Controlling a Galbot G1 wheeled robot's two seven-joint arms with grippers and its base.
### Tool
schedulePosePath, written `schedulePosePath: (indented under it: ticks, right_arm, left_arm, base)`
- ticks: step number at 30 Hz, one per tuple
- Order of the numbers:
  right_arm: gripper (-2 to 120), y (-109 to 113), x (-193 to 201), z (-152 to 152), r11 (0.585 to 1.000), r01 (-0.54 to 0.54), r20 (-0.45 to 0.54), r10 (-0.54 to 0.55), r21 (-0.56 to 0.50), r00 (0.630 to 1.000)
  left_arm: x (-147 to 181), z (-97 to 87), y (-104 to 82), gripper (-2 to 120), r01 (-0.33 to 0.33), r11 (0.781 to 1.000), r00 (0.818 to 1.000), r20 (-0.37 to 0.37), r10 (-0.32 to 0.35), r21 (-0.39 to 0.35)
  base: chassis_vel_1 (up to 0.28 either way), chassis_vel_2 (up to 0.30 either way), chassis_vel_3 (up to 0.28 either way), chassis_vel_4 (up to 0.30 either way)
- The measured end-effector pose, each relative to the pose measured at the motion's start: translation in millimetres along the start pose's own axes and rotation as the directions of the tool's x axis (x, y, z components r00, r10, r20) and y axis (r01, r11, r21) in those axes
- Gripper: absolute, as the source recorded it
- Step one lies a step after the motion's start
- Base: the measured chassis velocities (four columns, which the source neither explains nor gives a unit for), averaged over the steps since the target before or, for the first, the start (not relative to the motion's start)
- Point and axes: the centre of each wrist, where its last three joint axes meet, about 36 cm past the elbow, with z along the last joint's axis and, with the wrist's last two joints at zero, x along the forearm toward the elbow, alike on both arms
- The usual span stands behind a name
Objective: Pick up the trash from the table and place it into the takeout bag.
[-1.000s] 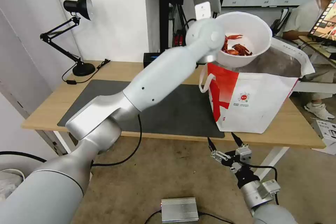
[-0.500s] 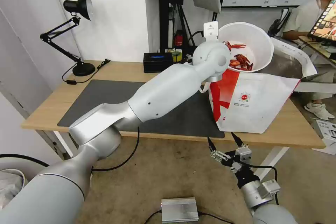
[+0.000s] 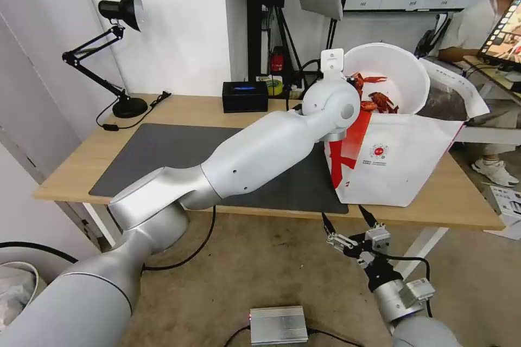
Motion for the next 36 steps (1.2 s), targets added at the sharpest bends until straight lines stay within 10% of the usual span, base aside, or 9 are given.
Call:
schedulePosePath:
  ticks: [5,28,36]
  right_arm:
    - [100,0,0,0,1.0,0.0,0.0,0.0,0.0,1.0]
    - [100,0,0,0,1.0,0.0,0.0,0.0,0.0,1.0]
    - [100,0,0,0,1.0,0.0,0.0,0.0,0.0,1.0]
  left_arm:
    - [1,0.4,-0.4,0,-0.003,1.0,1.0,0.004,0.004,-0.004]
    - [22,-13.0,-15.2,86,-0.107,0.994,0.994,-0.035,0.107,-0.005]
    - [24,-9.3,-15.1,100,-0.109,0.994,0.994,-0.019,0.109,-0.003]
  base:
    - [0.0,0.0,0.0,0.0]
    - [0.0,0.0,0.0,0.0]
    - [0.0,0.0,0.0,0.0]
